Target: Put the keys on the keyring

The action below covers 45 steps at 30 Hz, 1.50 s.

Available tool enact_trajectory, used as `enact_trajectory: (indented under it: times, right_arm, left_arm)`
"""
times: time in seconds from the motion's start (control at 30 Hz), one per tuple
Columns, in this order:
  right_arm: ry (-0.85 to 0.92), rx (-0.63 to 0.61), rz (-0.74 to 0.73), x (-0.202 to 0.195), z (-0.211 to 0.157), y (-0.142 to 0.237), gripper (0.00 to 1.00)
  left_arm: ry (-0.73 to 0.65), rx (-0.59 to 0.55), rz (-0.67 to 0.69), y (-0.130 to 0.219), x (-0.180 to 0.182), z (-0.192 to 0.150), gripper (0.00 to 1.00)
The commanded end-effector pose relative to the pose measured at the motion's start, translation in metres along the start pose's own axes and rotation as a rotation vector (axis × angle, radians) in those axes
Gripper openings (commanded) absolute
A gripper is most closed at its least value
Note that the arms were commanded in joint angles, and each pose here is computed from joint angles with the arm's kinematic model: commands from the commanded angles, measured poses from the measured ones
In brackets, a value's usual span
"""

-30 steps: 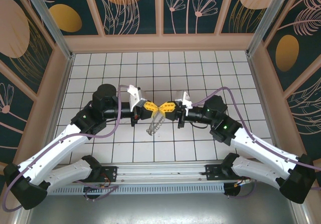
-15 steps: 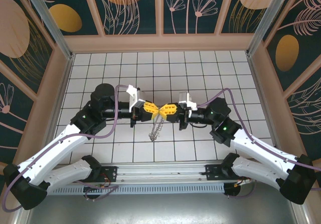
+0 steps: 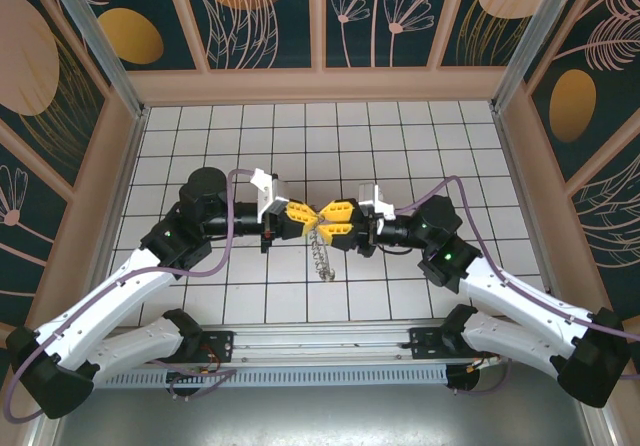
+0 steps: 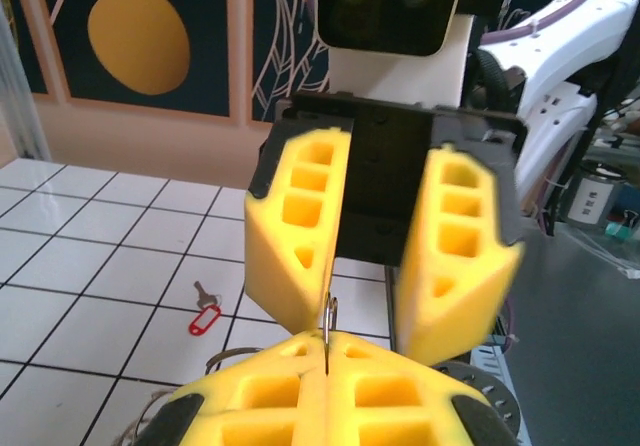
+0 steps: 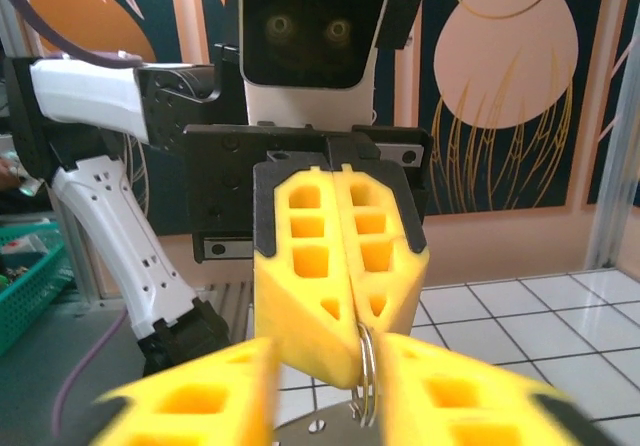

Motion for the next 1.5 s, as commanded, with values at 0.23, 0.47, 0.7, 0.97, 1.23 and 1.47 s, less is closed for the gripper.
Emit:
enact_trajectory:
  times: [0.23, 0.47, 0.7, 0.97, 1.23, 1.47]
  right_arm:
    - [-0.007, -0.025, -0.239, -0.01, 0.015, 0.03, 0.52]
    - [-0.169, 0.017, -0.801, -0.062, 0.006, 0.07, 0.62]
    - [-0.509, 0.13, -1.336, -0.112, -0.03, 0.146, 0.62]
    - [-0.815, 0.245, -1.548, -0.134, -0.089, 0.202, 0.59]
    - [-0.96, 0.32, -1.532, -0.155, -0.137, 0.223, 0.52]
    - [-1.125, 0.355, -1.518, -0.159, -0.171, 0.232, 0.47]
  left_arm:
    - [-0.007, -0.005, 0.167, 0.0, 0.016, -0.009, 0.0]
    - [0.019, 0.0, 0.225, -0.001, 0.021, -0.026, 0.0]
    - [0.076, -0.012, 0.254, -0.005, 0.026, -0.044, 0.0]
    - [0.167, -0.018, 0.321, 0.001, 0.028, -0.062, 0.0]
    - [0.188, 0.008, 0.365, 0.003, 0.03, -0.066, 0.0]
    - [0.174, -0.018, 0.335, 0.002, 0.028, -0.065, 0.0]
Point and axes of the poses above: each hand's point on the last joint's axis, 136 mm out from that joint toward the fingers, its own y axis back along the fingers, its own x axis along the line the jaws close on, z = x × y, the point moved 7 cm from there along y, back along the fingers, and after that the axes turned 6 degrees about -y, right-handed, at the moved point
